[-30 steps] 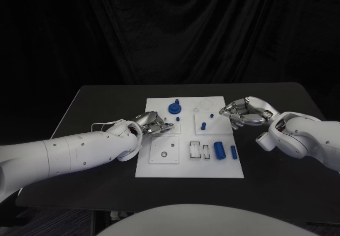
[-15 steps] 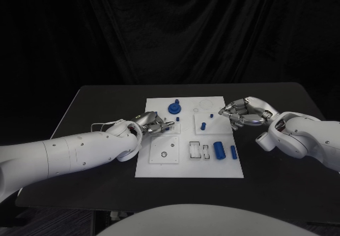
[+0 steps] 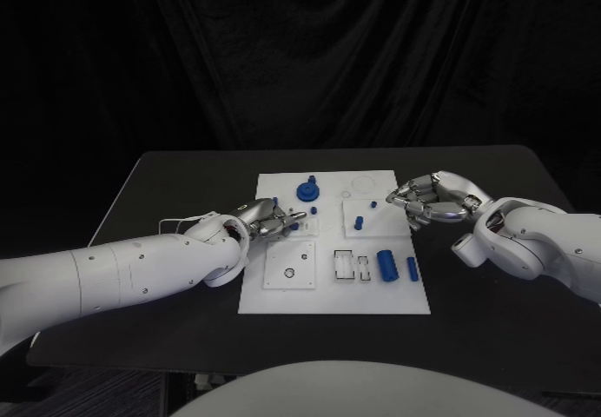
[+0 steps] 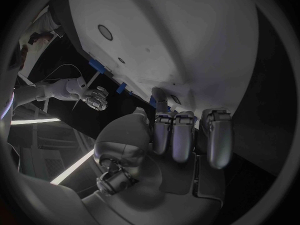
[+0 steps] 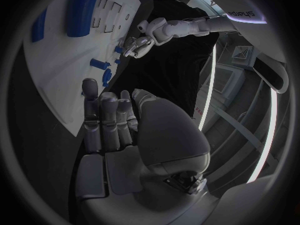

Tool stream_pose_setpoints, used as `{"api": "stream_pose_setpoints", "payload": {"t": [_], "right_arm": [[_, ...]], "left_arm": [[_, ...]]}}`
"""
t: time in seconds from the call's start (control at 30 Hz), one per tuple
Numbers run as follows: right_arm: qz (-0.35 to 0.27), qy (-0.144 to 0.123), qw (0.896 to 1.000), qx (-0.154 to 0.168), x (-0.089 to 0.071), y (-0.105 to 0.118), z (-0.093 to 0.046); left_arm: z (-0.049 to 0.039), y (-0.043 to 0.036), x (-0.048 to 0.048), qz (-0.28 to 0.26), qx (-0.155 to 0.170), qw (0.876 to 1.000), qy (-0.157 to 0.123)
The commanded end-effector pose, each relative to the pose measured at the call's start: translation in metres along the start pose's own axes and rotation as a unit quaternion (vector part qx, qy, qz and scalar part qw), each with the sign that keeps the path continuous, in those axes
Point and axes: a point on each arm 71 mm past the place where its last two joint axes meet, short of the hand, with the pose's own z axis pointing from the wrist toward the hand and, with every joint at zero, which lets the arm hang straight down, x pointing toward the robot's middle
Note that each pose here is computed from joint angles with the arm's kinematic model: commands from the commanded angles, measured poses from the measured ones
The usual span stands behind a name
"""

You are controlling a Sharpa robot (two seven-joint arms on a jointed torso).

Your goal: Assemble the parts on the task board

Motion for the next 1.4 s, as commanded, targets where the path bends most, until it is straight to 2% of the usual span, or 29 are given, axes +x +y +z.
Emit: {"api": "stream_pose_setpoints", "payload": {"t": [0.03,0.6,1.4], "right_arm": [[0.003,0.004,1.000,0.009,0.0009,-0.0020,-0.0010],[0.004,0.006,1.000,0.012,0.0008,-0.0027,-0.0008],[0.005,0.011,1.000,0.016,0.0020,-0.0030,0.0003]], "left_arm": [[-0.0029,0.0032,0.0042,-0.026,-0.005,1.000,0.007],[-0.0057,0.0077,0.0017,-0.041,-0.014,0.999,0.002],[-0.0031,0.0088,0.0023,-0.038,-0.012,0.999,0.009]]}}
